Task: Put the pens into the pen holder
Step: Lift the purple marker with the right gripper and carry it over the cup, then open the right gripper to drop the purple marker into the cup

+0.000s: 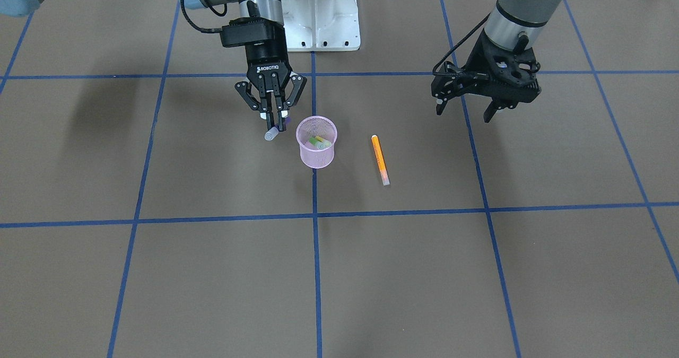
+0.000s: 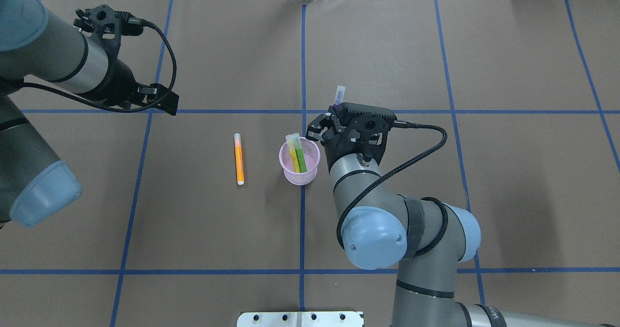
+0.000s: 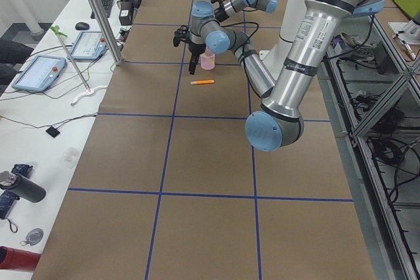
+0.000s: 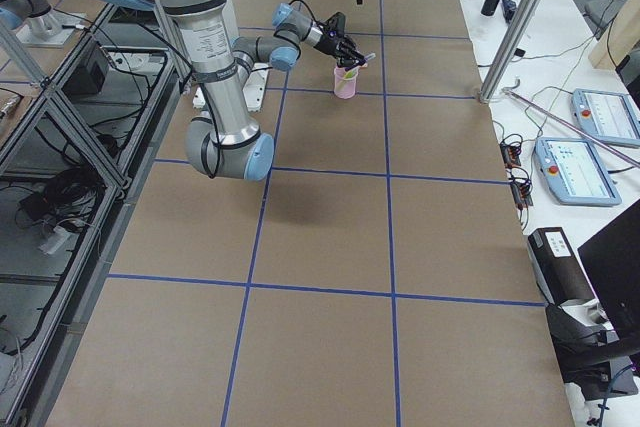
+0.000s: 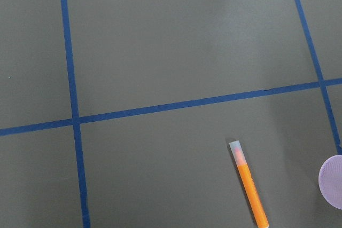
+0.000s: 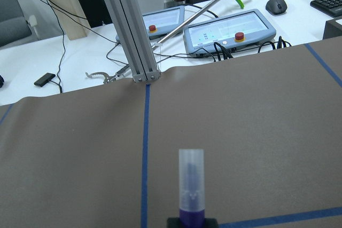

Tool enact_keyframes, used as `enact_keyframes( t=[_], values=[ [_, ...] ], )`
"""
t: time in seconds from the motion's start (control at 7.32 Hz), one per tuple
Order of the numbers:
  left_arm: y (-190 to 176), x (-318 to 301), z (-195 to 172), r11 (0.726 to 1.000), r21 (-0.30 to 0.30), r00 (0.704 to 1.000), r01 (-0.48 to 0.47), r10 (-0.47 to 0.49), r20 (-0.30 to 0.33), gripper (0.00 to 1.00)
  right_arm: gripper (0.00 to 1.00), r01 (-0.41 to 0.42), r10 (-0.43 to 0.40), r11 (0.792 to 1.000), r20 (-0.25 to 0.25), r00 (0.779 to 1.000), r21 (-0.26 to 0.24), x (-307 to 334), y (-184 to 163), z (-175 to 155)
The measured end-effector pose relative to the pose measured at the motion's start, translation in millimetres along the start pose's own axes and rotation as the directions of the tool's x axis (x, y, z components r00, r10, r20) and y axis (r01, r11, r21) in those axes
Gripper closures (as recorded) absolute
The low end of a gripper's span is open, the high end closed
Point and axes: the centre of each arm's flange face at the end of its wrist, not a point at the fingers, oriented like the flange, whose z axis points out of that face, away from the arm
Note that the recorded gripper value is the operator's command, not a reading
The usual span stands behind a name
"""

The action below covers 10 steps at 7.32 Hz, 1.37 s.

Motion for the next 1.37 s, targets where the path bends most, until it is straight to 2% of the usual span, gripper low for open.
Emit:
enact_keyframes(
  t=[0.27,0.41,0.55,0.68,1.09,1.23,1.37],
  values=[
    [0.2,-0.9,1.2,1.000,0.001,1.000,0.001,-0.001,0.004,0.00,1.00,0.035,-0.034,0.999,-0.021,0.999,0.026,-17.0,23.7,11.6],
    [0.0,-1.6,1.6,1.000,0.005,1.000,0.001,-0.001,0.009,0.00,0.88,0.051,-0.050,0.998,-0.028,0.998,0.026,-19.0,31.5,14.4],
    [-0.2,-1.6,1.6,1.000,0.007,1.000,0.001,-0.001,0.011,0.00,0.52,0.060,-0.059,0.998,-0.030,0.998,0.023,-19.9,37.6,14.6],
    [-0.4,-1.4,1.5,1.000,0.008,1.000,0.000,0.000,0.011,0.00,0.02,0.066,-0.065,0.998,-0.028,0.998,0.023,-22.2,43.2,12.0],
    [-0.8,-0.3,2.1,1.000,0.019,1.000,-0.002,0.002,0.019,0.00,0.01,0.055,-0.055,0.998,-0.005,0.998,0.022,-36.8,42.8,1.9],
    [0.5,2.7,4.3,1.000,0.027,1.000,-0.007,0.006,0.026,0.00,0.01,0.037,-0.037,0.999,0.005,0.999,-0.013,-40.7,33.2,2.9],
    [3.0,9.3,6.8,1.000,0.027,1.000,-0.016,0.015,0.025,0.00,0.01,0.015,-0.014,0.997,0.008,1.000,-0.081,-37.9,15.0,11.9]
  ],
)
